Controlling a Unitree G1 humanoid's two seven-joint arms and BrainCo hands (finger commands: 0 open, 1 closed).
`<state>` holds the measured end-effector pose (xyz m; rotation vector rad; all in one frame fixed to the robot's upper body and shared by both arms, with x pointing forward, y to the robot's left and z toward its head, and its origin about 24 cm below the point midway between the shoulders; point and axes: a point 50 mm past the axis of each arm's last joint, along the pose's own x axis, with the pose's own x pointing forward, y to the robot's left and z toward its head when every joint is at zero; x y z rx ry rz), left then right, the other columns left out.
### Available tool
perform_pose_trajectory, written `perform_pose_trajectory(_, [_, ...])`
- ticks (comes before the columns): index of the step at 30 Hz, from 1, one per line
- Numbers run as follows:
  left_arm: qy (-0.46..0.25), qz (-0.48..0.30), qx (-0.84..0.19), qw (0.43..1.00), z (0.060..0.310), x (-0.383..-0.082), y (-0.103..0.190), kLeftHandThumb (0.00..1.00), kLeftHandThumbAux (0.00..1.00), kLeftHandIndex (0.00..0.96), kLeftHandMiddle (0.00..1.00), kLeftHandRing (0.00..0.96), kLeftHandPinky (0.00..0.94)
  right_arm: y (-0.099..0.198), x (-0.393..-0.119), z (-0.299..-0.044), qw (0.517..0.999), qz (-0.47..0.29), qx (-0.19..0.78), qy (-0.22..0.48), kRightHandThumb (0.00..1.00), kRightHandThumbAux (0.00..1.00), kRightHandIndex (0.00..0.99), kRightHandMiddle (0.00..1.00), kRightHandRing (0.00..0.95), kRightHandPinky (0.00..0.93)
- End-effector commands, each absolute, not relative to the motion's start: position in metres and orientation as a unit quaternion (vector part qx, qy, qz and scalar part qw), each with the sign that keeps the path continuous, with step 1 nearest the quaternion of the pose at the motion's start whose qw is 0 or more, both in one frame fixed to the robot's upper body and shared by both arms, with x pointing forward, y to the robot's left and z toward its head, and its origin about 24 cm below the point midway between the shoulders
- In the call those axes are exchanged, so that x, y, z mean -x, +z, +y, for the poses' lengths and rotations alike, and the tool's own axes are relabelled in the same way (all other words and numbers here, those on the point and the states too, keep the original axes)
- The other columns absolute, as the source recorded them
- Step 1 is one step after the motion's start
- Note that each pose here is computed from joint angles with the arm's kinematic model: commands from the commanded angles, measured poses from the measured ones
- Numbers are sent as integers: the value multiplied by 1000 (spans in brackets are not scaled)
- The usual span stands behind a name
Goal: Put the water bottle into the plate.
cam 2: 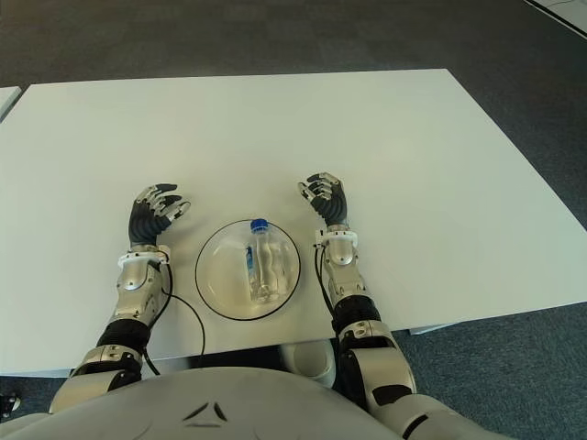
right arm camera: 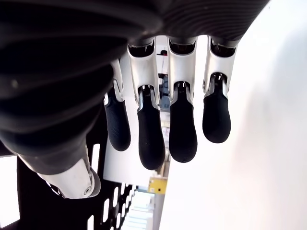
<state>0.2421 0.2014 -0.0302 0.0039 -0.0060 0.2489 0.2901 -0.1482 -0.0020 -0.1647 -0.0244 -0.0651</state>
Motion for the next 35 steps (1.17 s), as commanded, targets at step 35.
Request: perform_pose_trajectory(35, [173, 53, -27, 983, 208, -239, -45, 61, 910, 542, 596, 565, 536, -14, -285, -148, 996, 23, 84, -24, 708, 728, 435, 617, 626, 626])
